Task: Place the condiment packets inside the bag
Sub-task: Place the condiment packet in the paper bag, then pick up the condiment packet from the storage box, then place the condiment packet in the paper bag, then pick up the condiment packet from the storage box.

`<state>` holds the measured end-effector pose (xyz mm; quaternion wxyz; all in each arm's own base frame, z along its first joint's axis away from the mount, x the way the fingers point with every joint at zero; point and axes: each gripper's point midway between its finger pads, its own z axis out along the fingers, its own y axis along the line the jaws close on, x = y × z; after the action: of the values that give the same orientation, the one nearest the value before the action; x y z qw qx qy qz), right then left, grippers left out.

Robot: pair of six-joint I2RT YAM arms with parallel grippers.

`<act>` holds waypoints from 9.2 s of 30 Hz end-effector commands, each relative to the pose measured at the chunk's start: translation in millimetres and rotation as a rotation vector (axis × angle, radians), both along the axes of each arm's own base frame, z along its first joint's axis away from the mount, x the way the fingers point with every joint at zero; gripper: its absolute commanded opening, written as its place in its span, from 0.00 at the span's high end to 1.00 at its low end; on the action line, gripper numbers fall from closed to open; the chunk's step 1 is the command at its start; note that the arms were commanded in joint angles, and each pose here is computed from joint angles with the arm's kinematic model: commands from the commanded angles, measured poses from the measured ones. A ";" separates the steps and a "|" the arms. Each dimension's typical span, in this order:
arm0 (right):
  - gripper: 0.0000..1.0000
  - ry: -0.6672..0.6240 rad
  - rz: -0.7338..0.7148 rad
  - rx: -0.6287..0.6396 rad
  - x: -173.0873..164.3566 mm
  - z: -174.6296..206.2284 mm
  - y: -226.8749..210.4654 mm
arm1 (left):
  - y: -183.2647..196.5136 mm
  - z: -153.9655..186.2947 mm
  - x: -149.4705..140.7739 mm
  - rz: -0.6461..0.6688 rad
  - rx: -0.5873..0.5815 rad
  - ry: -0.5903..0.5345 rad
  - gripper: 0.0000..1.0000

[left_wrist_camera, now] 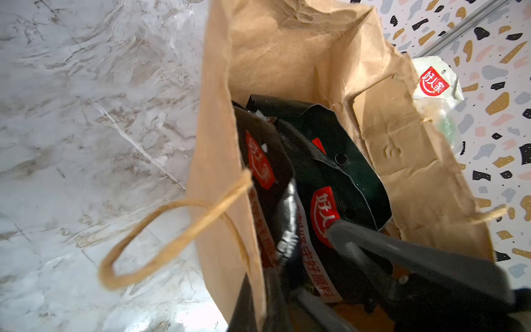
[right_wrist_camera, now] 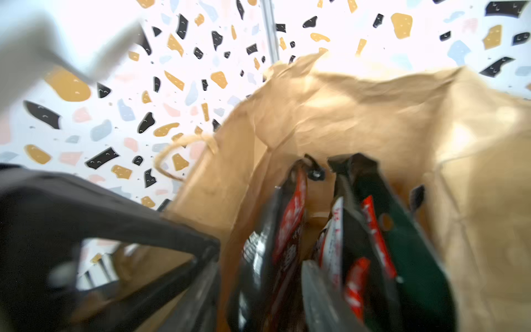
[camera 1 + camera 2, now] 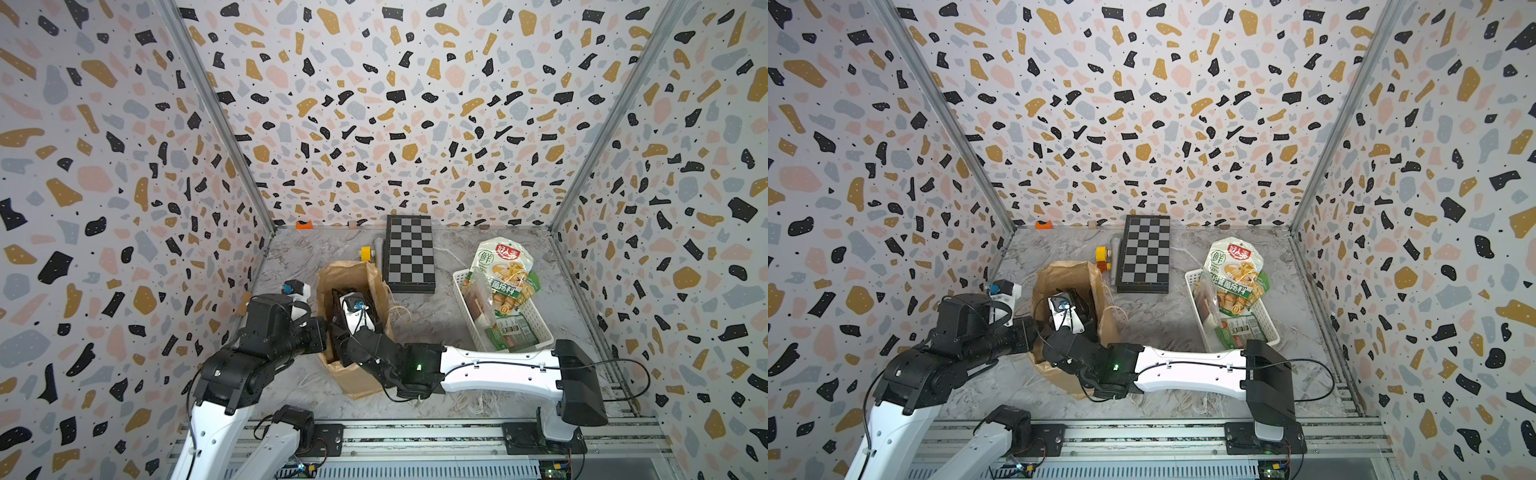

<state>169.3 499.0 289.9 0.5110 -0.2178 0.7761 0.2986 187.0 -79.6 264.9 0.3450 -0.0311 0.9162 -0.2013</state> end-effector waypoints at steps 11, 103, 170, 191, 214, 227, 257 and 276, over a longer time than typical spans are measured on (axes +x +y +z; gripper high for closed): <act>0.09 -0.099 0.057 -0.199 46.0 75.8 -148.7 | -2.1 22.1 9.0 -0.045 0.026 -0.105 1.00; 1.00 -0.074 0.150 0.271 72.0 215.1 -343.1 | -18.0 27.4 18.9 -0.127 -0.004 -0.132 0.46; 1.00 0.005 0.950 0.325 -23.5 249.5 -72.0 | 29.9 7.3 2.6 0.057 0.165 -0.141 0.57; 1.00 0.099 0.887 0.214 0.0 199.2 -50.4 | 30.0 8.4 1.6 0.052 0.169 -0.143 0.58; 1.00 0.211 0.592 -0.032 17.3 106.1 -56.5 | 31.3 -1.4 9.2 0.058 0.195 -0.114 0.60; 1.00 0.406 0.576 -0.082 3.8 58.7 -20.4 | 4.2 -6.2 18.6 -0.028 0.083 -0.109 0.90; 0.24 0.248 0.268 -0.107 59.9 83.7 -122.0 | -24.1 11.0 16.7 -0.161 -0.028 -0.156 1.00; 0.02 0.604 -0.397 -0.299 154.9 -143.3 -372.5 | -1.3 -1.9 17.0 -0.058 0.062 -0.121 1.00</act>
<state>313.0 115.6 149.2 0.2583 -0.0219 0.9615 0.0918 200.3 -87.8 254.9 0.3701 0.0207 0.9068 -0.2010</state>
